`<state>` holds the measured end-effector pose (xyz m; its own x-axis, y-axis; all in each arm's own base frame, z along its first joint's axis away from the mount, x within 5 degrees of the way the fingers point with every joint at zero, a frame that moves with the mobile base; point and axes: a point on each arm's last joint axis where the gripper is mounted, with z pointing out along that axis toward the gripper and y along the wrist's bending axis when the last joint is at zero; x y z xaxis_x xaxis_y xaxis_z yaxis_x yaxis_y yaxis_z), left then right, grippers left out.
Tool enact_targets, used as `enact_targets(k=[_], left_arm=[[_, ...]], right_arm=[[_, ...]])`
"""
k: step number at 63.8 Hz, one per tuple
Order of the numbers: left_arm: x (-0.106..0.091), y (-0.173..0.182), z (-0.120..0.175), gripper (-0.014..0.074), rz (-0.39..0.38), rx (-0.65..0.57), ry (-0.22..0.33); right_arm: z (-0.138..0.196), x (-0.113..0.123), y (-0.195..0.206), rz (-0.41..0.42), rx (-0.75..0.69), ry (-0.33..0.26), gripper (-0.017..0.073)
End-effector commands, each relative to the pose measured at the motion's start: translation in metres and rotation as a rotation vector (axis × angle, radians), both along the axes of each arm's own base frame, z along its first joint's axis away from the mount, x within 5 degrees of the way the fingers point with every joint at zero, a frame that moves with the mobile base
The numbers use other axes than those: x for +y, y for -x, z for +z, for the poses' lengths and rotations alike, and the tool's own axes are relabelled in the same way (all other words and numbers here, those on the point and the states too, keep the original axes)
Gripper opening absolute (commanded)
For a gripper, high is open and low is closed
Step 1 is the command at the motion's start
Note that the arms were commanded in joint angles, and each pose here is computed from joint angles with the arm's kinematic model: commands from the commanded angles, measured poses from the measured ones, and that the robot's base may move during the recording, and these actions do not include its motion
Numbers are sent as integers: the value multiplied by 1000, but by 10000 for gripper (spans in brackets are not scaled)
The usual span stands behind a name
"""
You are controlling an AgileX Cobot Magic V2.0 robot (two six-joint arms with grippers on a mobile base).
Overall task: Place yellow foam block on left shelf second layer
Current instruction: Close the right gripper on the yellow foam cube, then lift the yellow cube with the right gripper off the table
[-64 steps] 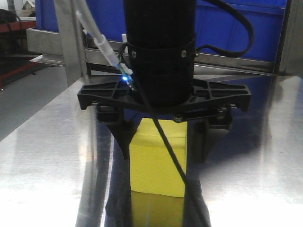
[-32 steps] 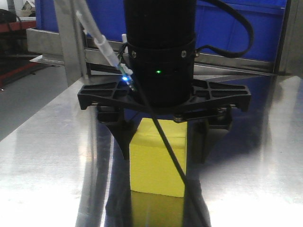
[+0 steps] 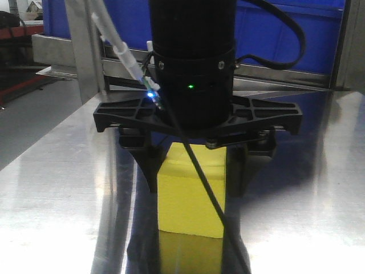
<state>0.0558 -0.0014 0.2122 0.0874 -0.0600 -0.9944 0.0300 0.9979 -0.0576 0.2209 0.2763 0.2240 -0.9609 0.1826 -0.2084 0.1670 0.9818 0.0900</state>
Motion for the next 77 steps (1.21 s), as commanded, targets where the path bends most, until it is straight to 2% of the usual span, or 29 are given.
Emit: enact_targets(k=[1, 15, 23, 35, 47, 50, 55, 62, 71, 77], left_arm=[[0, 1, -1, 124, -1, -74, 11], [0, 1, -1, 124, -1, -74, 11], [0, 1, -1, 124, -1, -74, 11], [0, 1, -1, 124, -1, -74, 11], [0, 1, -1, 124, -1, -74, 11], [0, 1, -1, 124, -1, -74, 11], [0, 1, -1, 124, -1, -74, 11], [0, 1, -1, 124, -1, -74, 11], [0, 1, -1, 124, -1, -74, 11], [0, 1, -1, 124, -1, -74, 11]], right_arm=[[21, -2, 1, 11, -52, -42, 485], [21, -4, 2, 6, -38, -19, 465], [31, -8, 4, 10, -52, -37, 465], [57, -26, 4, 139, -132, -43, 465], [73, -66, 3, 288, -217, -28, 465], [75, -79, 4, 347, -249, -16, 465], [78, -99, 7, 394, -290, -14, 465], [78, -134, 14, 403, -338, -25, 465], [72, -167, 22, 426, -418, -29, 465], [67, -186, 29, 383, -485, -49, 465]])
